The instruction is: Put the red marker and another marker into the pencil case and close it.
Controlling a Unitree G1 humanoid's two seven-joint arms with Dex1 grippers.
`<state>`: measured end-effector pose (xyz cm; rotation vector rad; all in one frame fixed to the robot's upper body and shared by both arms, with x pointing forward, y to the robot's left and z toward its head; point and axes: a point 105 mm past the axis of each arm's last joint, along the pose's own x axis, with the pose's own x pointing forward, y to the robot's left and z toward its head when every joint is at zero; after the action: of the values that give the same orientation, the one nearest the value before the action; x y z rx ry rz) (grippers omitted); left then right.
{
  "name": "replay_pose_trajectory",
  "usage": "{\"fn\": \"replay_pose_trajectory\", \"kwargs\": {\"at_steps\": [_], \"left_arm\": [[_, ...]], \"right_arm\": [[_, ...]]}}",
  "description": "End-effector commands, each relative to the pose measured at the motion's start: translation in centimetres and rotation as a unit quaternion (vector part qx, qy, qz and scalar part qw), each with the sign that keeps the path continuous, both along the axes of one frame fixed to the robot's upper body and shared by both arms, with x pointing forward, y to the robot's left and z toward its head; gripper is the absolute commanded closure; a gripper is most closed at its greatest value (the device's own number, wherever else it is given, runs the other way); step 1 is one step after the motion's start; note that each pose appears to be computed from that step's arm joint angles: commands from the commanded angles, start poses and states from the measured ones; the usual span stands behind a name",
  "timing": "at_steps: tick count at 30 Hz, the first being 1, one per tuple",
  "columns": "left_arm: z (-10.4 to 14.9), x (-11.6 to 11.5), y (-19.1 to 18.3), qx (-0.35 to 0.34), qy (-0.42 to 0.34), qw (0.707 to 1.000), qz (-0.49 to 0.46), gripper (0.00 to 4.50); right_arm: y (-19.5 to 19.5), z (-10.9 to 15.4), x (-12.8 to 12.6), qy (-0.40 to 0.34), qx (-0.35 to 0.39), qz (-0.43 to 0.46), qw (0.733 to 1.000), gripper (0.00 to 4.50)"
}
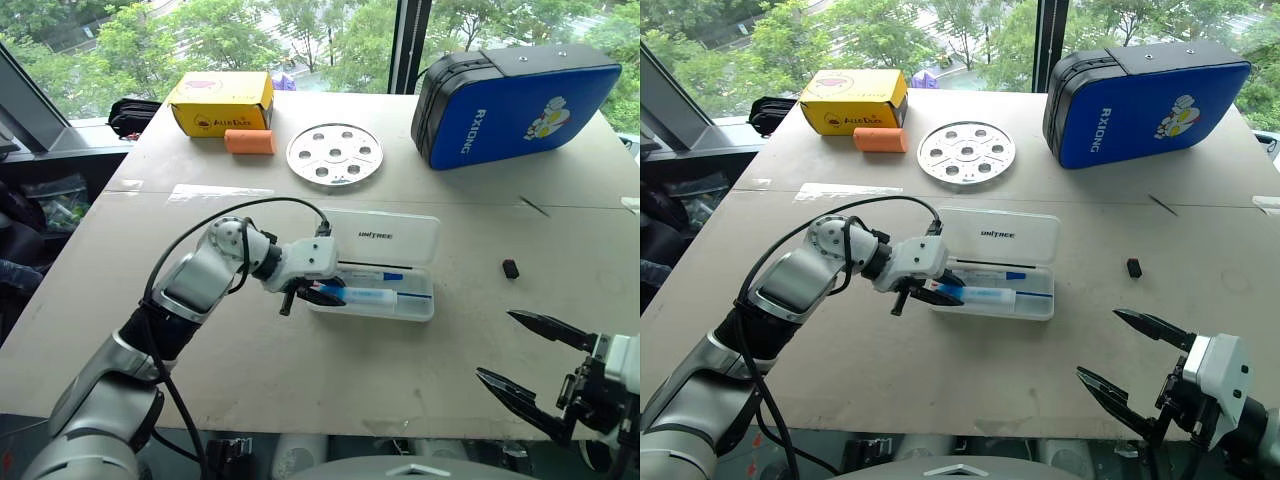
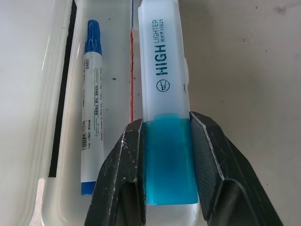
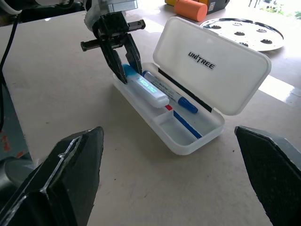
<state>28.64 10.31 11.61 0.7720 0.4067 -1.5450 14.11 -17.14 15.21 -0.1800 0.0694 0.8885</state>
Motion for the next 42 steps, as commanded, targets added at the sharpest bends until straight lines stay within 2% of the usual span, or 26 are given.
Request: {"fn": "replay_pose_trajectory", "kwargs": {"at_steps": [1, 3, 4, 7, 8, 9, 10, 13, 17, 20, 22, 25, 28, 30, 33, 36, 38, 39, 41, 42], "left_arm": [[0.0, -0.1, 0.1, 0.005, -0.013, 1.000, -0.005, 3.78], [-0.2, -0.3, 0.2, 0.004, -0.008, 1.000, -0.005, 3.78], [-0.2, -0.3, 0.1, 0.002, -0.008, 1.000, -0.004, 2.74], [0.2, -0.2, 0.0, -0.010, -0.014, 1.000, 0.002, 1.37], [0.7, -0.2, 0.1, -0.023, -0.009, 1.000, 0.012, 1.17], [1.2, -0.3, 0.2, -0.034, -0.006, 0.999, 0.019, 0.53], [1.8, -0.4, 0.3, -0.047, -0.001, 0.999, 0.026, 0.14], [3.3, -1.5, 1.2, -0.091, 0.019, 0.995, 0.038, 0.14], [5.7, -3.6, 2.2, -0.199, 0.028, 0.978, 0.063, 0.14], [6.5, -5.9, 3.0, -0.212, 0.068, 0.973, 0.063, 0.14], [7.2, -7.1, 3.0, -0.230, 0.086, 0.967, 0.065, 0.14], [7.2, -8.2, 2.9, -0.233, 0.079, 0.966, 0.084, 0.14], [7.2, -8.9, 2.4, -0.238, 0.068, 0.964, 0.098, 0.14], [7.1, -9.4, 2.2, -0.237, 0.064, 0.963, 0.106, 0.14], [6.9, -9.8, 2.0, -0.237, 0.060, 0.963, 0.115, 0.11], [6.9, -9.9, 1.9, -0.239, 0.060, 0.962, 0.122, 0.11], [6.8, -9.8, 2.2, -0.239, 0.060, 0.961, 0.128, 0.11], [6.8, -9.8, 2.3, -0.239, 0.060, 0.960, 0.129, 0.11], [6.7, -9.7, 2.5, -0.238, 0.060, 0.960, 0.132, 0.11], [6.6, -9.6, 2.7, -0.238, 0.061, 0.960, 0.134, 0.11]], "right_arm": [[0.2, 1.0, -0.3, -0.025, -0.006, 0.000, 1.000, 0.00], [0.2, 0.9, -0.3, -0.025, -0.005, -0.002, 1.000, 0.00], [0.2, 0.9, -0.3, -0.025, -0.005, -0.002, 1.000, 0.00], [0.1, 0.8, -0.1, -0.024, -0.005, -0.005, 1.000, 0.00], [0.0, 0.8, 0.1, -0.022, -0.003, -0.016, 1.000, 0.00], [-0.3, 0.7, 0.4, -0.020, -0.003, -0.029, 0.999, 0.00], [-0.6, 0.7, 0.8, -0.025, -0.006, -0.048, 0.999, 0.00], [-1.4, -0.1, 2.5, -0.014, -0.027, -0.106, 0.994, 0.00], [-3.1, -1.6, 6.4, 0.027, -0.046, -0.203, 0.978, 0.00], [-6.3, -3.3, 9.9, 0.054, -0.154, -0.316, 0.935, 0.00], [-7.9, -3.9, 11.7, 0.087, -0.159, -0.373, 0.910, 0.00], [-8.6, -4.4, 13.8, 0.136, -0.131, -0.395, 0.899, 0.00], [-9.2, -5.1, 15.6, 0.165, -0.137, -0.411, 0.886, 0.00], [-9.0, -5.4, 16.6, 0.186, -0.125, -0.406, 0.886, 0.00], [-8.8, -5.9, 17.1, 0.209, -0.116, -0.396, 0.887, 0.85], [-8.8, -6.2, 17.4, 0.212, -0.122, -0.389, 0.888, 2.40], [-8.8, -6.1, 17.1, 0.215, -0.121, -0.377, 0.893, 3.11], [-8.8, -6.0, 16.9, 0.215, -0.123, -0.370, 0.896, 3.69], [-8.0, -5.2, 16.5, 0.190, -0.140, -0.322, 0.917, 4.45], [-6.3, -4.1, 16.1, 0.156, -0.148, -0.264, 0.940, 4.49]]}}
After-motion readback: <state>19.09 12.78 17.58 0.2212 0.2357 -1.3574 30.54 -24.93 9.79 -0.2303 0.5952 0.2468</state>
